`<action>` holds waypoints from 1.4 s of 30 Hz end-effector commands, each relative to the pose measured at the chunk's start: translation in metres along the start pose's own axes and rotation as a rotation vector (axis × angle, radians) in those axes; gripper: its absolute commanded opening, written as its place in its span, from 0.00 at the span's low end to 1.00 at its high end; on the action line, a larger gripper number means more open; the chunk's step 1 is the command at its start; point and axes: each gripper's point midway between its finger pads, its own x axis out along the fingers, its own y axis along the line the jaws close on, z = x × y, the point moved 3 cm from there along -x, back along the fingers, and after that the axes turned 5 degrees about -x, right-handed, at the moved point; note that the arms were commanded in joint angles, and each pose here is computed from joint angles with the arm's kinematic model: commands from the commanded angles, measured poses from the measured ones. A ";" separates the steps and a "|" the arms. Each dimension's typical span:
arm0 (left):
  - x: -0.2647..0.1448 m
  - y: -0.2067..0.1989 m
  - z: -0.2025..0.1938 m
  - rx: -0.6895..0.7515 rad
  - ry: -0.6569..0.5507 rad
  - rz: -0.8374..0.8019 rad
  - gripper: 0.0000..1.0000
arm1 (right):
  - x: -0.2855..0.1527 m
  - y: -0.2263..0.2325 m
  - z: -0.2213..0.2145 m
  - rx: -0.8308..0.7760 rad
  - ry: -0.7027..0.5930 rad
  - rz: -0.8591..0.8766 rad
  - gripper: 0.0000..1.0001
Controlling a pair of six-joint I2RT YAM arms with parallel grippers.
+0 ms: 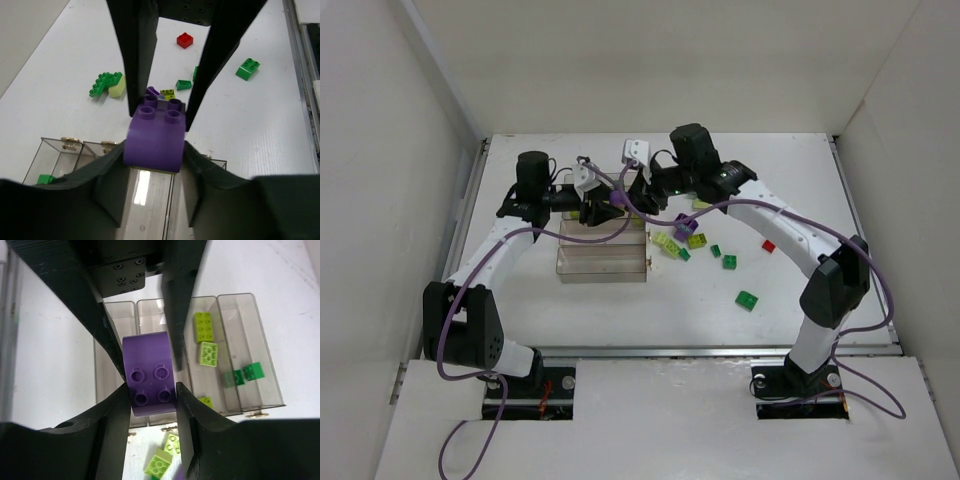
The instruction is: Sort the legos into containers by color
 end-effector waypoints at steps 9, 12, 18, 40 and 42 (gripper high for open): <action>-0.003 -0.001 0.021 -0.014 -0.057 0.022 0.00 | -0.011 -0.002 0.040 -0.024 -0.135 -0.028 0.00; -0.010 0.000 -0.004 -0.066 -0.005 0.056 0.00 | -0.022 -0.022 0.041 0.051 -0.183 -0.103 0.00; -0.033 0.008 -0.047 -0.176 0.066 0.212 0.00 | -0.035 -0.060 0.029 0.164 -0.188 -0.227 0.00; -0.063 0.102 -0.084 -0.056 0.139 0.796 0.27 | -0.008 -0.087 0.007 0.247 -0.144 -0.280 0.00; -0.058 0.105 -0.088 -0.053 0.151 0.784 0.28 | -0.006 -0.087 0.003 0.253 -0.137 -0.277 0.00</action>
